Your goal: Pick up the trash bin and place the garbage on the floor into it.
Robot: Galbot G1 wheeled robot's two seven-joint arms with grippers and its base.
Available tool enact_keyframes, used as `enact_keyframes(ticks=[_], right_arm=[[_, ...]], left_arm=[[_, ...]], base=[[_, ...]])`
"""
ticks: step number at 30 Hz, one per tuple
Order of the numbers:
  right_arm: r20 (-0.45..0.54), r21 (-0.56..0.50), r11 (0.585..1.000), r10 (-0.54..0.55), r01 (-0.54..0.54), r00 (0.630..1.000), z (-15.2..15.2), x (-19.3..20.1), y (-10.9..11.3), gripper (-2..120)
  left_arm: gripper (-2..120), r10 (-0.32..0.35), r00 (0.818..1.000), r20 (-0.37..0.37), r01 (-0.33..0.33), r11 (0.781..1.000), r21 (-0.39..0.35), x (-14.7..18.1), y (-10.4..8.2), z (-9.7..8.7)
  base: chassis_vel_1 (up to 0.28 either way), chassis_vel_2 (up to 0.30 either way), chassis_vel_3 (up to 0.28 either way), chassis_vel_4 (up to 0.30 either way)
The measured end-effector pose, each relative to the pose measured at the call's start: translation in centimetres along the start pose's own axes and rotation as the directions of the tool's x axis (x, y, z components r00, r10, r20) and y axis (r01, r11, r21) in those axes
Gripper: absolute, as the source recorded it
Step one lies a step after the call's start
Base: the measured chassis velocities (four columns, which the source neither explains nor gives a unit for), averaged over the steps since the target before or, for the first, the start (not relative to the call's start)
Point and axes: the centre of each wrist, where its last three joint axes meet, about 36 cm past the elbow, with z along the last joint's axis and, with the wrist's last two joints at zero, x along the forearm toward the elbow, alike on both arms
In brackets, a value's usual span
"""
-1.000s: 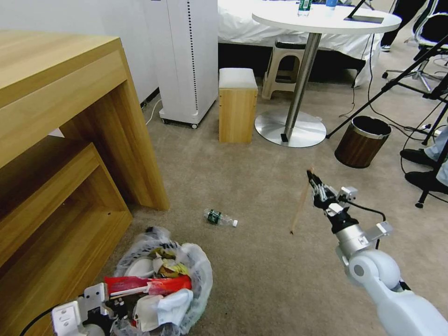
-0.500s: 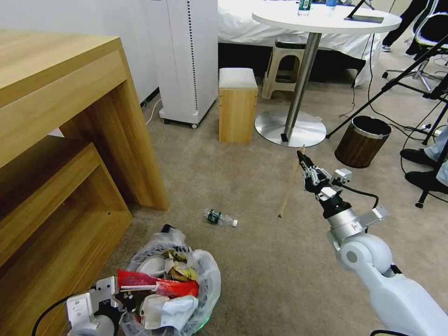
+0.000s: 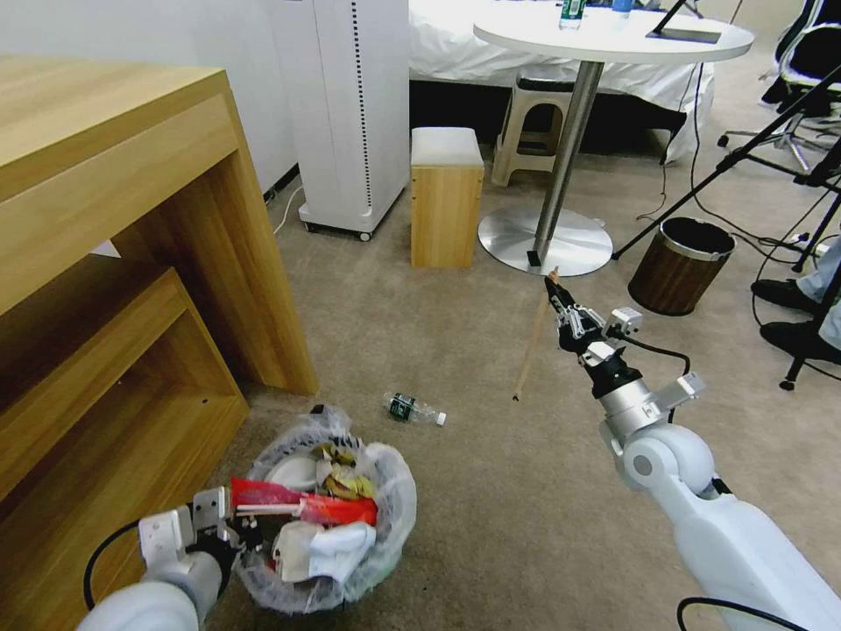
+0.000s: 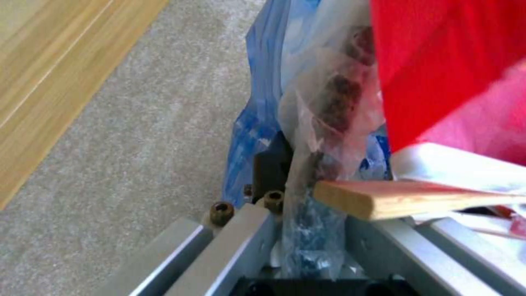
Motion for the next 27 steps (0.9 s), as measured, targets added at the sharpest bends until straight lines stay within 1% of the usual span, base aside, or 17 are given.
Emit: enact_keyframes(ticks=[4, 7, 8, 10, 11, 15, 19, 23, 24, 27], right_arm=[[0.015, -0.013, 1.0, -0.021, 0.021, 1.0, 0.4, -1.1, 0.3, 0], [0.034, -0.035, 0.997, -0.063, 0.064, 0.997, 0.4, -2.9, 1.3, 0], [0.034, -0.035, 0.997, -0.063, 0.064, 0.997, 0.4, -2.9, 1.3, 0], [0.039, -0.04, 0.995, -0.085, 0.087, 0.996, 0.3, -4.3, 1.6, 0], [0.039, -0.04, 0.995, -0.085, 0.087, 0.996, 0.3, -4.3, 1.6, 0], [0.038, -0.043, 0.99, -0.132, 0.133, 0.991, 0.5, -6.7, 2.3, 0], [0.037, -0.049, 0.986, -0.159, 0.161, 0.987, 0.7, -7.9, 2.9, 0], [0.029, -0.056, 0.976, -0.208, 0.21, 0.978, 1.4, -10.2, 4.3, 0], [0.029, -0.056, 0.976, -0.208, 0.21, 0.978, 1.4, -10.2, 4.3, 0], [0.02, -0.067, 0.968, -0.242, 0.243, 0.97, 1.9, -11.4, 5.5, 0]], left_arm=[[0, -0.002, 1.0, -0.015, 0.002, 1.0, -0.013, -0.4, 0.0, -0.6], [0, -0.001, 1.0, -0.027, 0.001, 1.0, -0.019, -0.6, 0.1, -1.1], [0, -0.001, 1.0, -0.027, 0.001, 1.0, -0.019, -0.6, 0.1, -1.1], [0, 0.003, 0.999, -0.032, -0.004, 1.0, -0.023, -0.7, 0.1, -1.4], [0, 0.003, 0.999, -0.032, -0.004, 1.0, -0.023, -0.7, 0.1, -1.4], [0, 0.0, 0.999, -0.045, -0.001, 1.0, -0.027, -1.1, -0.1, -1.3], [0, -0.002, 0.999, -0.05, 0.0, 1.0, -0.028, -1.3, -0.1, -1.2], [0, 0.0, 0.999, -0.054, -0.002, 1.0, -0.031, -1.4, -0.1, -1.4], [0, 0.0, 0.999, -0.054, -0.002, 1.0, -0.031, -1.4, -0.1, -1.4], [0, -0.001, 0.998, -0.063, -0.001, 0.999, -0.034, -1.5, -0.1, -1.5]], base=[[0.0, 0.0, 0.0, 0.0], [0.0, 0.0, 0.0, 0.0], [0.0, 0.0, 0.0, 0.0], [0.0, 0.0, 0.0, 0.0], [0.0, 0.0, 0.0, 0.0], [0.0, 0.0, 0.0, 0.0], [0.0, 0.0, 0.0, 0.0], [0.0, 0.0, 0.0, 0.0], [0.0, 0.0, 0.0, 0.0], [0.0, 0.0, 0.0, 0.0]])
